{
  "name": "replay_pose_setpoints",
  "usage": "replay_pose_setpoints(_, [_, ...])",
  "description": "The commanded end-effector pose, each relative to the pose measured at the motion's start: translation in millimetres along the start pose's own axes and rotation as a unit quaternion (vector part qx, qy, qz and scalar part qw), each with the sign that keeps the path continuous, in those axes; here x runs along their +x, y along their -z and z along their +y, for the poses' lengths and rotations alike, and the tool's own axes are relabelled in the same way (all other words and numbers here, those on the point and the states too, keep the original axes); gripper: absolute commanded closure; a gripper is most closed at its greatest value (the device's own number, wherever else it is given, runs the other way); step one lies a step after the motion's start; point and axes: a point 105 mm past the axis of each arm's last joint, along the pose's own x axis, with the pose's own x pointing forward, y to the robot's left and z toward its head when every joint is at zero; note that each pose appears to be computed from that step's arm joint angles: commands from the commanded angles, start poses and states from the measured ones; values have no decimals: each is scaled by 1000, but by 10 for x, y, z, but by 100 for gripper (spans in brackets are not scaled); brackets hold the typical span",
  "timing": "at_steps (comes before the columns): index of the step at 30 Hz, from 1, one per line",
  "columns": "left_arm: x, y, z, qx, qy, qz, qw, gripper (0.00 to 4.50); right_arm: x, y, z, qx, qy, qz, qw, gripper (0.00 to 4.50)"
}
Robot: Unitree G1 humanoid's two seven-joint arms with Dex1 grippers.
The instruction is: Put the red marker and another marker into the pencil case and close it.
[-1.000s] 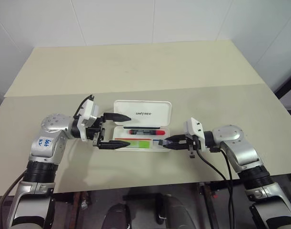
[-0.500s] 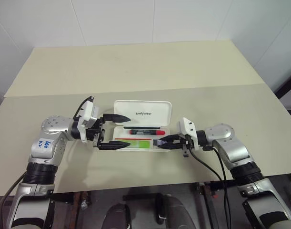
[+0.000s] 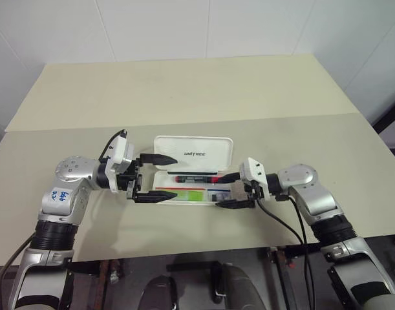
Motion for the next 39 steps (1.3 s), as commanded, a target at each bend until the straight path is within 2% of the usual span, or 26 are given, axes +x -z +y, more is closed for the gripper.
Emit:
replay_pose_setpoints(1, [-9, -87, 44, 21, -5, -3, 1000, 0, -66, -326, -56, -53, 8, -34, 998, 4])
replay_pose_setpoints(5, [-16, -87, 60, 21, -8, -4, 1000, 0, -150, -543, -7, -67, 18, -67, 995, 4])
replay_pose_setpoints(9, [-56, -94, 88, 18, -28, -12, 999, 0, -397, -702, 26, -65, 68, -95, 991, 4])
replay_pose_setpoints(15, [-186, -98, 125, 9, -68, -24, 997, 0, -820, -517, 49, -48, 144, -65, 986, 4])
replay_pose_setpoints(19, [-355, -6, 107, -4, -101, -12, 995, 0, -1156, -365, 8, -45, 207, -31, 977, 4])
replay_pose_setpoints(27, [-506, 88, 24, -13, -129, -9, 992, 0, -1283, -310, 35, -39, 241, -30, 969, 4])
replay_pose_setpoints(28, [-510, 89, 26, -13, -131, -10, 991, 39, -1273, -312, 41, -39, 240, -31, 969, 0])
replay_pose_setpoints(30, [-515, 84, 26, -5, -132, -11, 991, 90, -1245, -316, 57, -39, 237, -33, 970, 0])
replay_pose_setpoints(31, [-520, 77, 35, -1, -136, -13, 991, 136, -1230, -320, 58, -40, 236, -34, 970, 0])
replay_pose_setpoints(39, [-525, 48, 45, 2, -143, -26, 989, 399, -1188, -287, 76, -40, 226, -29, 973, 0])
